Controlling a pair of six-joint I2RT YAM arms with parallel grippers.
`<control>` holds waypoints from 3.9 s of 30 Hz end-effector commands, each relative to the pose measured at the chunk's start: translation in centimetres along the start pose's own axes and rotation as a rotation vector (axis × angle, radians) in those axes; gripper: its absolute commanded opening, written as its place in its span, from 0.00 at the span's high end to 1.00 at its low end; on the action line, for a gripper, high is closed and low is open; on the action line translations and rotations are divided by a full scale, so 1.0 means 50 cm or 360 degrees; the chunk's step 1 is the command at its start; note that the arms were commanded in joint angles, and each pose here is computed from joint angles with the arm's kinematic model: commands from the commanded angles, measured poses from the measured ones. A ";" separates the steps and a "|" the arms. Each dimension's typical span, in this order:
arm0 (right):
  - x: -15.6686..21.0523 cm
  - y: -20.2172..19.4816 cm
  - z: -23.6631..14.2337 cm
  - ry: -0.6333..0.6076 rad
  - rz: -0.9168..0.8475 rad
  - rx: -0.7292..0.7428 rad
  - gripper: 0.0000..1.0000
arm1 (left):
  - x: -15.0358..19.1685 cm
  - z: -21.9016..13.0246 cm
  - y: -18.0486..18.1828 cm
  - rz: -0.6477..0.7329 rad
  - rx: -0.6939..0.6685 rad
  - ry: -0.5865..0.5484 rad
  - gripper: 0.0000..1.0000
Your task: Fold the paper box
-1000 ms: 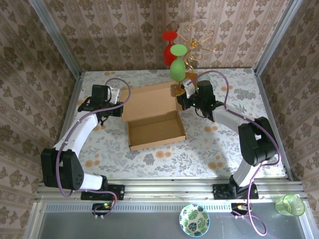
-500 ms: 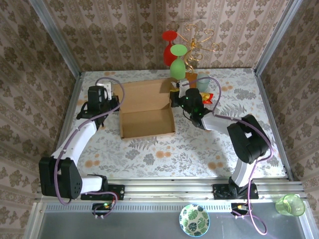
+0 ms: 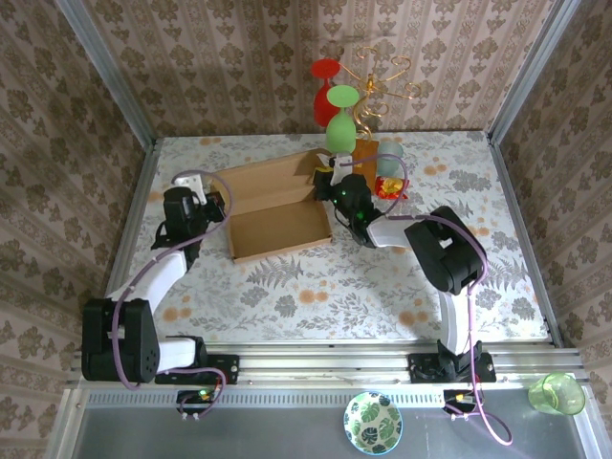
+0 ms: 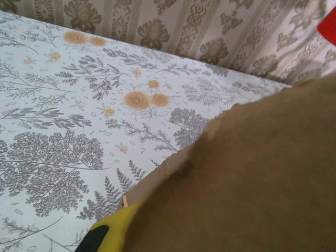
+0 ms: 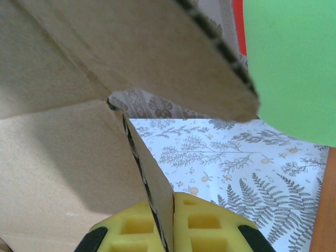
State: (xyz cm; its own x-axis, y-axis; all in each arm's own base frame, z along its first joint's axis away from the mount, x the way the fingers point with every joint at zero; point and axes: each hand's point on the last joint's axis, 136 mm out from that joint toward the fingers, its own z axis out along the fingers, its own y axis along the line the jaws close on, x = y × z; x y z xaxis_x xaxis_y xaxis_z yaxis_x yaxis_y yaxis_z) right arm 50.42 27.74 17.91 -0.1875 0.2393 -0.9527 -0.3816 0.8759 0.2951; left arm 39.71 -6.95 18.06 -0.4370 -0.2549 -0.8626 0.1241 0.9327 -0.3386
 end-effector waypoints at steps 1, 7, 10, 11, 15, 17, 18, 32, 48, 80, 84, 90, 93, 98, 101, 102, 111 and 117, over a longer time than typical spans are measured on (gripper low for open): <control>-0.041 0.009 -0.008 -0.0179 0.0051 -0.0006 1.00 | -0.061 -0.027 -0.032 -0.0046 0.0130 -0.0263 1.00; -0.006 0.009 -0.015 -0.0144 0.0017 -0.0048 1.00 | -0.028 -0.047 -0.015 -0.0065 0.0095 -0.0336 1.00; 0.014 0.004 -0.020 -0.0129 0.0016 -0.0042 1.00 | -0.013 -0.052 -0.012 -0.0087 0.0095 -0.0359 1.00; 0.020 0.002 -0.021 -0.0124 0.0015 -0.0040 1.00 | -0.010 -0.052 -0.014 -0.0090 0.0103 -0.0366 1.00; 0.036 -0.004 -0.025 -0.0115 0.0021 -0.0038 1.00 | 0.009 -0.054 -0.024 -0.0081 0.0112 -0.0361 1.00; 0.042 -0.007 -0.028 -0.0107 0.0016 -0.0030 1.00 | 0.022 -0.055 -0.027 -0.0073 0.0115 -0.0348 1.00; 0.043 -0.008 -0.030 -0.0107 0.0018 -0.0027 1.00 | 0.031 -0.056 -0.027 -0.0070 0.0110 -0.0342 1.00; 0.067 -0.027 -0.062 -0.0108 0.0032 0.0005 0.93 | 0.120 -0.086 -0.024 -0.0024 0.0051 -0.0292 1.00; 0.059 -0.030 -0.086 -0.0061 0.0170 0.0031 0.80 | 0.174 -0.088 -0.022 0.0099 -0.0067 -0.0242 1.00; 0.002 -0.063 -0.291 0.0146 0.0940 0.0450 0.48 | 0.218 -0.060 -0.028 0.0235 -0.0161 -0.0117 1.00; -0.027 -0.049 -0.345 0.0147 0.1110 0.0491 0.49 | 0.222 -0.058 -0.028 0.0235 -0.0158 -0.0104 1.00; -0.072 -0.010 -0.384 0.0106 0.1544 0.0606 0.45 | 0.224 -0.059 -0.028 0.0236 -0.0158 -0.0093 1.00; -0.081 0.028 -0.362 0.0112 0.1762 0.0612 0.43 | 0.225 -0.059 -0.028 0.0235 -0.0158 -0.0088 1.00; -0.091 0.113 -0.276 0.0125 0.1972 0.0524 0.40 | 0.230 -0.058 -0.027 0.0233 -0.0155 -0.0073 1.00; -0.063 0.147 -0.229 0.0189 0.2093 0.0527 0.41 | 0.232 -0.057 -0.027 0.0233 -0.0154 -0.0065 1.00; -0.055 0.155 -0.217 0.0203 0.2124 0.0531 0.41 | 0.233 -0.056 -0.027 0.0232 -0.0154 -0.0063 1.00; -0.018 0.160 -0.170 0.0240 0.2129 0.0623 0.63 | 0.231 -0.051 -0.031 0.0240 -0.0144 -0.0063 1.00; 0.021 0.130 -0.167 0.0246 0.2137 0.0699 0.76 | 0.227 -0.051 -0.038 0.0256 -0.0122 -0.0061 1.00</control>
State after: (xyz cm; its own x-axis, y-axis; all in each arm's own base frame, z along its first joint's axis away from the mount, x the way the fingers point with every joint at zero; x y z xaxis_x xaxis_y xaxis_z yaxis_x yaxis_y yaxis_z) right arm 39.64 31.04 20.96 -0.3279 0.9429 0.0583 0.4357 0.0962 0.8950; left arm 33.54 -10.46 14.10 -0.2289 -0.1988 -0.9529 0.0988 0.9691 -0.2259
